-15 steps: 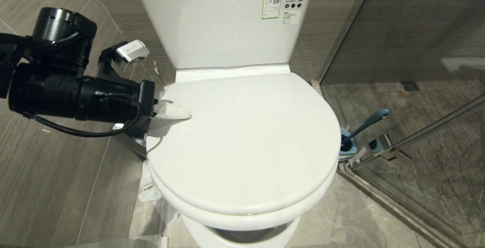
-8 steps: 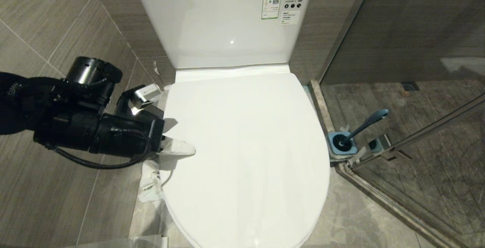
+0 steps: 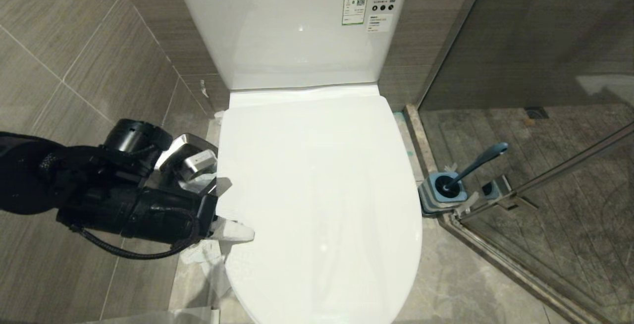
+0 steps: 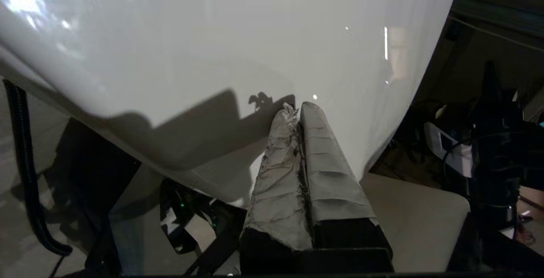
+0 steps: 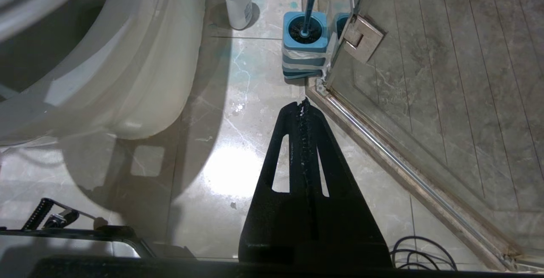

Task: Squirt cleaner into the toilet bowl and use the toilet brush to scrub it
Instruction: Close the toilet lid

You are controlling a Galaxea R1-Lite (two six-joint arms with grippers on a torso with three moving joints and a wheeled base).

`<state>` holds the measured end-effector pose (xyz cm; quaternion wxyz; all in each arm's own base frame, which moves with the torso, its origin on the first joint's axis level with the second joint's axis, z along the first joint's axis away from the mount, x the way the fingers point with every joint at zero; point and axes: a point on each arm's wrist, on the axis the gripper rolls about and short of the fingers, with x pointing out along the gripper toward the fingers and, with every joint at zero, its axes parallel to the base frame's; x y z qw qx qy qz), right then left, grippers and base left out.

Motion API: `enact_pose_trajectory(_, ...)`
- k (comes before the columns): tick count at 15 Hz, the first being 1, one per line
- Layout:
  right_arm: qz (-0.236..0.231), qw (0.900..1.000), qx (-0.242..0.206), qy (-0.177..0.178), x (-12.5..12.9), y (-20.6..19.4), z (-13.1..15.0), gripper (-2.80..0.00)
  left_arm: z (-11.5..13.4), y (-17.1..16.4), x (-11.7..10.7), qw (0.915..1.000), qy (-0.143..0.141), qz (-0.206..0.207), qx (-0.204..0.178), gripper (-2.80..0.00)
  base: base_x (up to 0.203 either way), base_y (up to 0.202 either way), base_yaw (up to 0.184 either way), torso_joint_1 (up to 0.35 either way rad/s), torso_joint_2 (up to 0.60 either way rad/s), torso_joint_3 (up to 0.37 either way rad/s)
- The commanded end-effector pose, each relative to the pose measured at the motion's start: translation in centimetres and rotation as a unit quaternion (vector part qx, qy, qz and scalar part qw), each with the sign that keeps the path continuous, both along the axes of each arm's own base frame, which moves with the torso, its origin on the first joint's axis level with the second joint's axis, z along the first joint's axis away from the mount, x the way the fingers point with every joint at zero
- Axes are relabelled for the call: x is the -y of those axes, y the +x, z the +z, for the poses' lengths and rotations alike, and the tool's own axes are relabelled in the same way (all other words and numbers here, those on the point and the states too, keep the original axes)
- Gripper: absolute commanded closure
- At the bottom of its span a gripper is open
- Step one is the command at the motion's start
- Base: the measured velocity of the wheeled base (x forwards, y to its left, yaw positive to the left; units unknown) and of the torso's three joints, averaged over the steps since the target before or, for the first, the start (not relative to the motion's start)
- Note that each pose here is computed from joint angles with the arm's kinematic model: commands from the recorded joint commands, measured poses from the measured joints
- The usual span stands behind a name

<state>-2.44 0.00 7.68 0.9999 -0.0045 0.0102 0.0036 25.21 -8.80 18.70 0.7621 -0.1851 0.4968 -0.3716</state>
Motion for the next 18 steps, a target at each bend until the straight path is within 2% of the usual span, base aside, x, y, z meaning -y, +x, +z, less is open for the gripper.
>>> enact_pose_trajectory(1,0.0,1.0,-0.001,0.0,0.0,0.0,0.0,0.0,-1.5,-0.2,0.0,0.9995,0.004,-0.003,-0.031,0.0,0.0,0.0,0.0,0.0,0.0,0.0)
enact_pose_trajectory(4,0.0,1.0,-0.001,0.0,0.0,0.0,0.0,0.0,-2.5,-0.4,0.3,0.9985,0.001,-0.015,-0.053,0.0,0.0,0.0,0.0,0.0,0.0,0.0)
enact_pose_trajectory(9,0.0,1.0,-0.001,0.0,0.0,0.0,0.0,0.0,-4.0,0.7,1.3,0.9978,0.001,-0.027,-0.06,0.0,0.0,0.0,0.0,0.0,0.0,0.0)
enact_pose_trajectory(14,0.0,1.0,-0.001,0.0,0.0,0.0,0.0,0.0,-5.6,1.4,1.8,0.9956,0.009,-0.033,-0.087,0.0,0.0,0.0,0.0,0.0,0.0,0.0)
enact_pose_trajectory(18,0.0,1.0,-0.001,0.0,0.0,0.0,0.0,0.0,-6.5,1.7,2.1,0.9932,-0.001,-0.041,-0.109,0.0,0.0,0.0,0.0,0.0,0.0,0.0)
